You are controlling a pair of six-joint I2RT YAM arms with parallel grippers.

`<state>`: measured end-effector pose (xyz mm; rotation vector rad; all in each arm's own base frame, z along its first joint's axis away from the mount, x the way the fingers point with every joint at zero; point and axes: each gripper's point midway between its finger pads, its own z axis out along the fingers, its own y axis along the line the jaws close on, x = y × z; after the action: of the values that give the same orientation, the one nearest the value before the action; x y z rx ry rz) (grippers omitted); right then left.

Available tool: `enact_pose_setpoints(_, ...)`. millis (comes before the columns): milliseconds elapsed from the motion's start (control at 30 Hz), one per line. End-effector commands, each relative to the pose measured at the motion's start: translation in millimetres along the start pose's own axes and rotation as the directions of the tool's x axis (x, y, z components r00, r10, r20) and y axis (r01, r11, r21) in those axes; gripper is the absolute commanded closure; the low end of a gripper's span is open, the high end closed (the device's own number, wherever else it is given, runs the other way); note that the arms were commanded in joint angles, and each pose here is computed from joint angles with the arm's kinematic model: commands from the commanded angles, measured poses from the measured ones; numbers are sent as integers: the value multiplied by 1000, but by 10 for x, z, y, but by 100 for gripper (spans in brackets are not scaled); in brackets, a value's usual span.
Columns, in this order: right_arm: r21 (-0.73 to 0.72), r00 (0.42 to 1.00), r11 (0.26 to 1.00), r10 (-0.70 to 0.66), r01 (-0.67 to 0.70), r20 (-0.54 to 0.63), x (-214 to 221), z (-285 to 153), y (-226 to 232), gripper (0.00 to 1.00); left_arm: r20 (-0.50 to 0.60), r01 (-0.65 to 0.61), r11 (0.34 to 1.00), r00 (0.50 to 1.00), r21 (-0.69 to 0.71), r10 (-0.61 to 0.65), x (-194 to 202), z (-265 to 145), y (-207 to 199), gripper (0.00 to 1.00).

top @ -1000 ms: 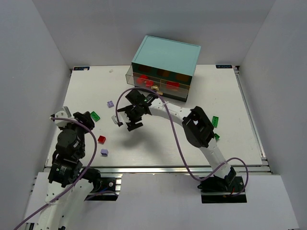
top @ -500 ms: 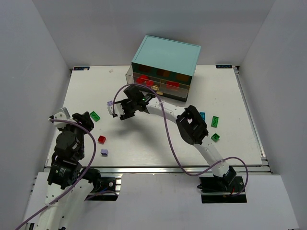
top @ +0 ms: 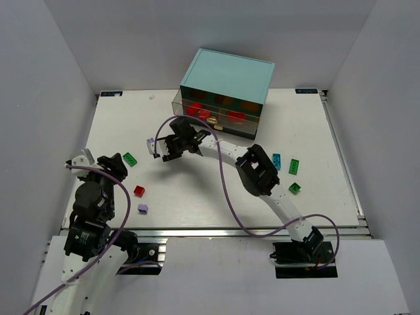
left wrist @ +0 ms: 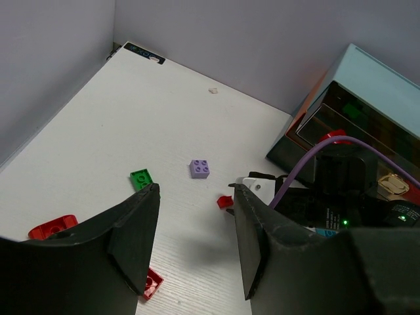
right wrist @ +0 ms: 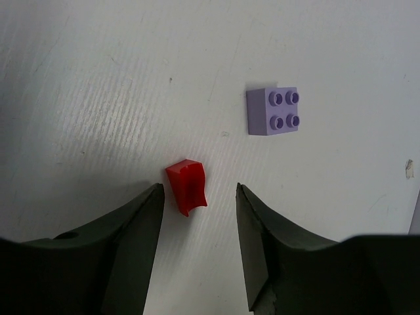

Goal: Sort the legos into containers by color

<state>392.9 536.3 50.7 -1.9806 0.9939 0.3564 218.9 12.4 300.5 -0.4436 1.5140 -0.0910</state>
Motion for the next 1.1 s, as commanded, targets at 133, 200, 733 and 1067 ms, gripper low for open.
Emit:
enact_pose_setpoints(133,18,997,1000,-13,11,76,-130,31,-130,47,12,-8,1000,1000,-1,8,-11,0,12,41)
enact_pose_setpoints(200,6,997,1000,-13,12,80,-120,42,-101,48,12,-8,1000,1000,-1,8,-8,-1,14,41)
enact_pose_setpoints(733,-52,995,997,-48,52,86,22,146,54,51,13,-6,1000,1000,-4,6,-13,1,17,41)
enact_pose_setpoints(1067,-92,995,993,-75,81,64,143,185,174,62,16,-5,1000,1000,-9,5,-20,-1,27,41)
